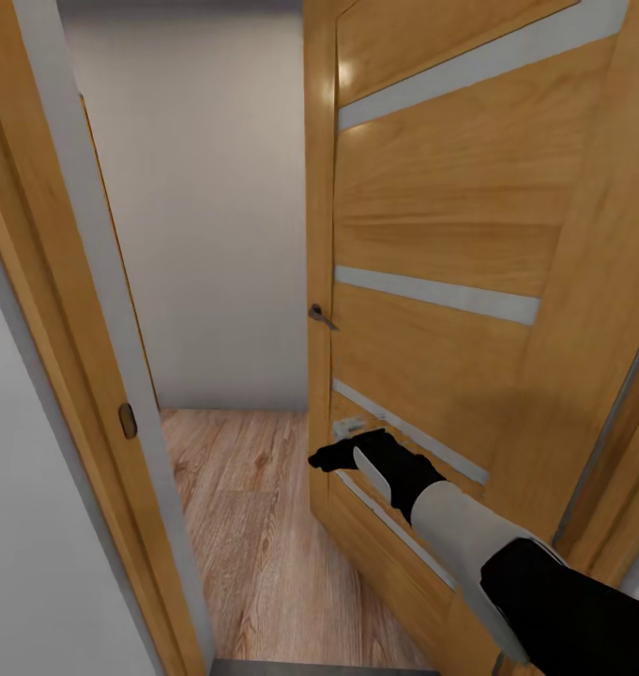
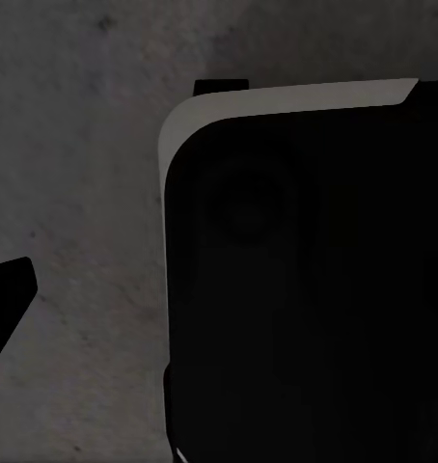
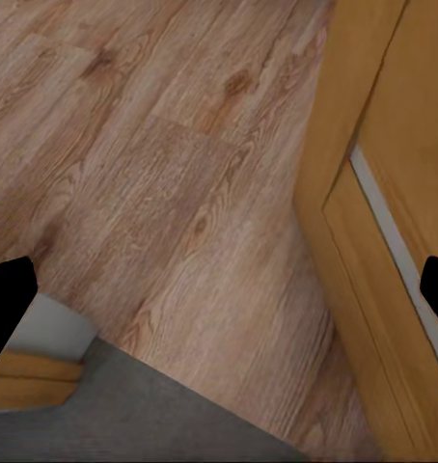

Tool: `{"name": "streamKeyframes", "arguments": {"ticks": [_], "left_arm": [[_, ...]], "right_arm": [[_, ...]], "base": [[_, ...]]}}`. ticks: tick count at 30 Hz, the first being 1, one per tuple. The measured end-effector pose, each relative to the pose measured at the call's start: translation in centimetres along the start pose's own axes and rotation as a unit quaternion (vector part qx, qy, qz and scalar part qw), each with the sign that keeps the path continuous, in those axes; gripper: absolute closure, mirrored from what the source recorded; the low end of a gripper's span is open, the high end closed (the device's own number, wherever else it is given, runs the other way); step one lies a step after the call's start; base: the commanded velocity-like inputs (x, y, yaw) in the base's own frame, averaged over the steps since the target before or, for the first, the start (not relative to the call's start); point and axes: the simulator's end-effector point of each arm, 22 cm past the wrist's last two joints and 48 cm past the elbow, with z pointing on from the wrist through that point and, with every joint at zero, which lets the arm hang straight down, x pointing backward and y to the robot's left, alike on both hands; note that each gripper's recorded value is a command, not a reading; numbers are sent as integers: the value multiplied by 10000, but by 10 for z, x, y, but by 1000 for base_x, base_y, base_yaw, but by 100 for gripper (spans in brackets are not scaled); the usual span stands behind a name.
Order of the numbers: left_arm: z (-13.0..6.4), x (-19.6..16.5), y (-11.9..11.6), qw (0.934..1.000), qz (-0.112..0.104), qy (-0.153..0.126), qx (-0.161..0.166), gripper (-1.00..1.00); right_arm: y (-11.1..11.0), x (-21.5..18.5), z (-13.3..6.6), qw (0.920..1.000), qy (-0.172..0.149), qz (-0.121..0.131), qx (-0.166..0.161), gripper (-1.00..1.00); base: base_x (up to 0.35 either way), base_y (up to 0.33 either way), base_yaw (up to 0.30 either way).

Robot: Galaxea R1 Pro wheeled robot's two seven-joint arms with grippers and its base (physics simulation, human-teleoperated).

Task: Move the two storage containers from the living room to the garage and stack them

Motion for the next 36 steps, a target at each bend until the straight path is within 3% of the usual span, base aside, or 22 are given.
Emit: {"name": "streamKeyframes", "arguments": {"ticks": [7, 18, 22, 26, 36], "left_arm": [[0, 0, 1, 10000, -11, 5, -8, -100], [0, 0, 1, 10000, -27, 6, -10, -100], [0, 0, 1, 10000, -30, 7, -10, -100], [0, 0, 1, 10000, -31, 7, -10, -100], [0, 0, 2, 10000, -92, 7, -15, -100]], "right_arm": [[5, 45, 12, 9998, 195, 44, -25, -100], [8, 119, 24, 9983, 540, -203, 74, -100], [2, 156, 28, 9963, 839, -152, 120, -100], [-7, 182, 31, 9953, 942, -115, 197, -100], [-13, 198, 32, 9946, 1003, -109, 248, -100]], "base": [[0, 0, 0], [0, 0, 0], [0, 0, 0], [0, 0, 0], [0, 0, 0]]}}
